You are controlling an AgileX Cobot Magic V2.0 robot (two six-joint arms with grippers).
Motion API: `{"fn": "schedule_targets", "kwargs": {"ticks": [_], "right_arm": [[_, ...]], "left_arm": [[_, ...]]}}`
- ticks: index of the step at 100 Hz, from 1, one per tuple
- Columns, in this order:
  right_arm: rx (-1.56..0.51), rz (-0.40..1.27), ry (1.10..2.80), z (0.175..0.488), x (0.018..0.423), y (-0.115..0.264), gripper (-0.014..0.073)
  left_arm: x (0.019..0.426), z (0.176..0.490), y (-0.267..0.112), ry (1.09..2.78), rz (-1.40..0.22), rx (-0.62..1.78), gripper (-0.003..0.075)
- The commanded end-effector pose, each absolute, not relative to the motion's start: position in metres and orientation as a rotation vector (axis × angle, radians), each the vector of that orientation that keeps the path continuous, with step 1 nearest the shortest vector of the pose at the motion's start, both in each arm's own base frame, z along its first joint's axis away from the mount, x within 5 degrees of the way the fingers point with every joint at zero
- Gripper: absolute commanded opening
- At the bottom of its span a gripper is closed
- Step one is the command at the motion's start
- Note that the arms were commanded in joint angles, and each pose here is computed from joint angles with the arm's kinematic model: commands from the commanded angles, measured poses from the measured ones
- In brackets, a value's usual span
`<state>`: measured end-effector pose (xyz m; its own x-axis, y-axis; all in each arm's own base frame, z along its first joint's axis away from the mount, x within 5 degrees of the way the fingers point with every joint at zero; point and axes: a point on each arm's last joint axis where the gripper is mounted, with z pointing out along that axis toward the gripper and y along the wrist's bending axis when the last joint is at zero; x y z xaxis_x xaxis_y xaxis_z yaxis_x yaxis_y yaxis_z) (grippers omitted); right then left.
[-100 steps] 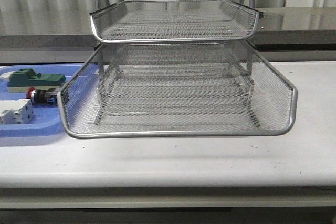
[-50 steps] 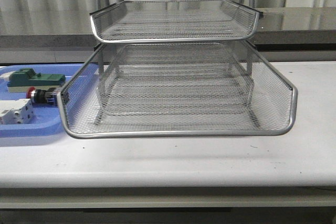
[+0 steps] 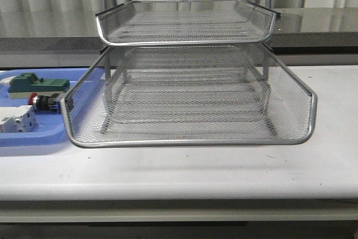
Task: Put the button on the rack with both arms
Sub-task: 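Release the pulled-out tier and withdraw the right gripper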
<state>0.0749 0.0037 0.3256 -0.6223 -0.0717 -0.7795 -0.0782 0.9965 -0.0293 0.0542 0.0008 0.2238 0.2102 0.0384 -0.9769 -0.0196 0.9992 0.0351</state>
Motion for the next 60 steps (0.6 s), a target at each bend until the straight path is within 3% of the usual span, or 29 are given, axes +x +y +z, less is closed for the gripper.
{"fn": "schedule_targets", "kwargs": {"ticks": [1,21,60], "right_arm": [[-0.092,-0.006,2.172,0.337,0.077,0.003,-0.0071],[-0.092,-0.006,2.172,0.337,0.077,0.003,-0.0071],[-0.092,-0.006,2.172,0.337,0.077,0.003,-0.0071]], "left_arm": [[0.051,0.220,0.001,1.269,0.040,0.005,-0.0020],[0.048,0.240,0.001,1.242,0.031,-0.003,-0.0020],[0.060,0.362,0.000,1.538,0.030,0.031,-0.0020]]}}
